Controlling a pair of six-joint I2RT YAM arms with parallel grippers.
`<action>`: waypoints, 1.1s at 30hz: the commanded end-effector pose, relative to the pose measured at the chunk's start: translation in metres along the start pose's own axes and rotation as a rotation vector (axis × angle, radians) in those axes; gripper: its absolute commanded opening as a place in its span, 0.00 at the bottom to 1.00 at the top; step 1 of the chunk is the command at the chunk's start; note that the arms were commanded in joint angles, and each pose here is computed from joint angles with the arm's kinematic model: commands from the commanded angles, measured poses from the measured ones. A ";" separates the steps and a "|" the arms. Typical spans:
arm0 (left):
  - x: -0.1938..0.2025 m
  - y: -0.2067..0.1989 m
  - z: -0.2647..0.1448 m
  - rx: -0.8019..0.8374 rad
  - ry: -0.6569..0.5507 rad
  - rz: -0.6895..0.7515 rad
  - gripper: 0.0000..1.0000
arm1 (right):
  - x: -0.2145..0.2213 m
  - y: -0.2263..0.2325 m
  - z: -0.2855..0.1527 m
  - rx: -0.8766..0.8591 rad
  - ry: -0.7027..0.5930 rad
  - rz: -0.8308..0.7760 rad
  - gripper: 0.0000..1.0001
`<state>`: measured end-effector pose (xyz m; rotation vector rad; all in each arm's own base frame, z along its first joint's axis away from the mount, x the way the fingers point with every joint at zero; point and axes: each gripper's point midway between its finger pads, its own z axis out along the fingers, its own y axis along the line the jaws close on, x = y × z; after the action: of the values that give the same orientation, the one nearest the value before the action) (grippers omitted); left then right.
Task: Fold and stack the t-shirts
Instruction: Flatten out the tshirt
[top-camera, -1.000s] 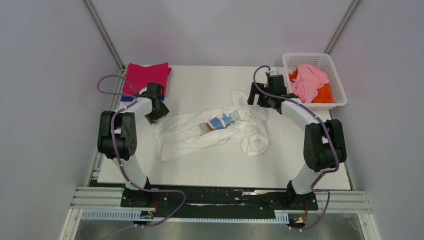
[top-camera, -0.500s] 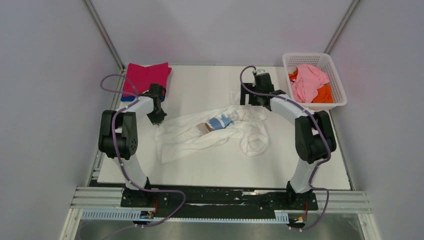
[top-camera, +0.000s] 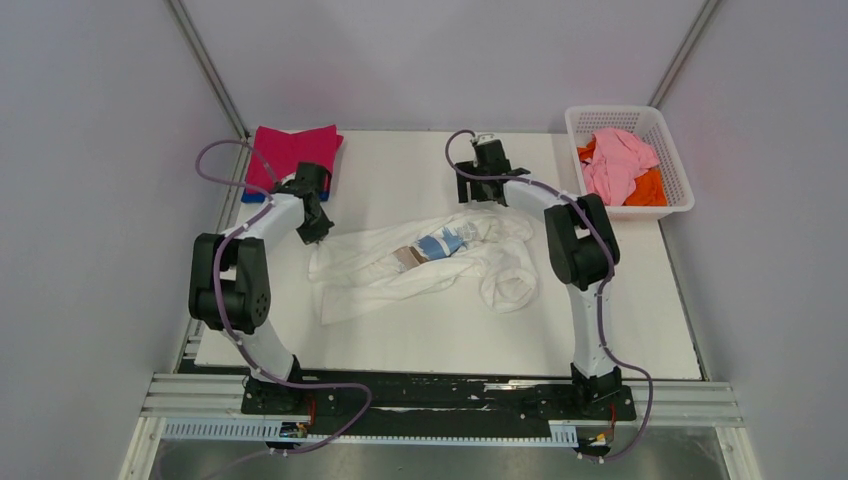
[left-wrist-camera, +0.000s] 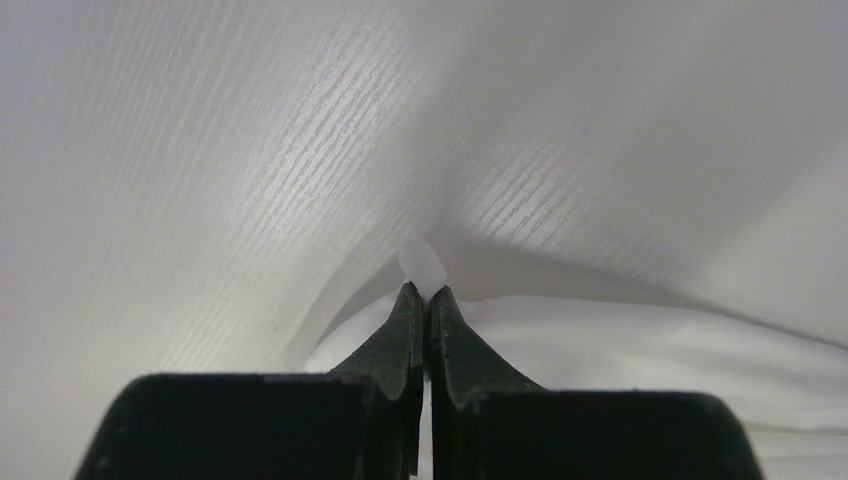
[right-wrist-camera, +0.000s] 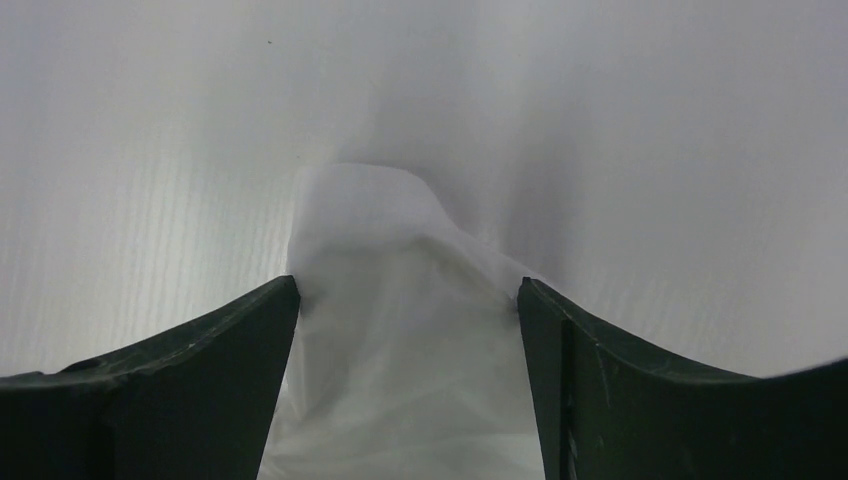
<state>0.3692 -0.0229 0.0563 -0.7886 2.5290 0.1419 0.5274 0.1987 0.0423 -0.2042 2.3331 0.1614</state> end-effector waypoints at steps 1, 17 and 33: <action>-0.013 -0.002 -0.019 0.039 -0.067 0.006 0.00 | -0.009 -0.004 0.014 0.046 -0.029 -0.021 0.76; -0.061 -0.020 -0.139 0.334 -0.385 -0.013 0.00 | -0.137 -0.037 -0.181 0.170 -0.553 0.003 0.00; -0.071 0.006 -0.436 1.077 -0.875 -0.005 0.00 | -0.148 0.002 -0.576 -0.311 -1.249 -0.095 0.00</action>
<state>0.2687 -0.0709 0.4089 -0.3304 1.5875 -0.5676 0.2845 0.1048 0.5004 -0.1305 1.1937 0.3537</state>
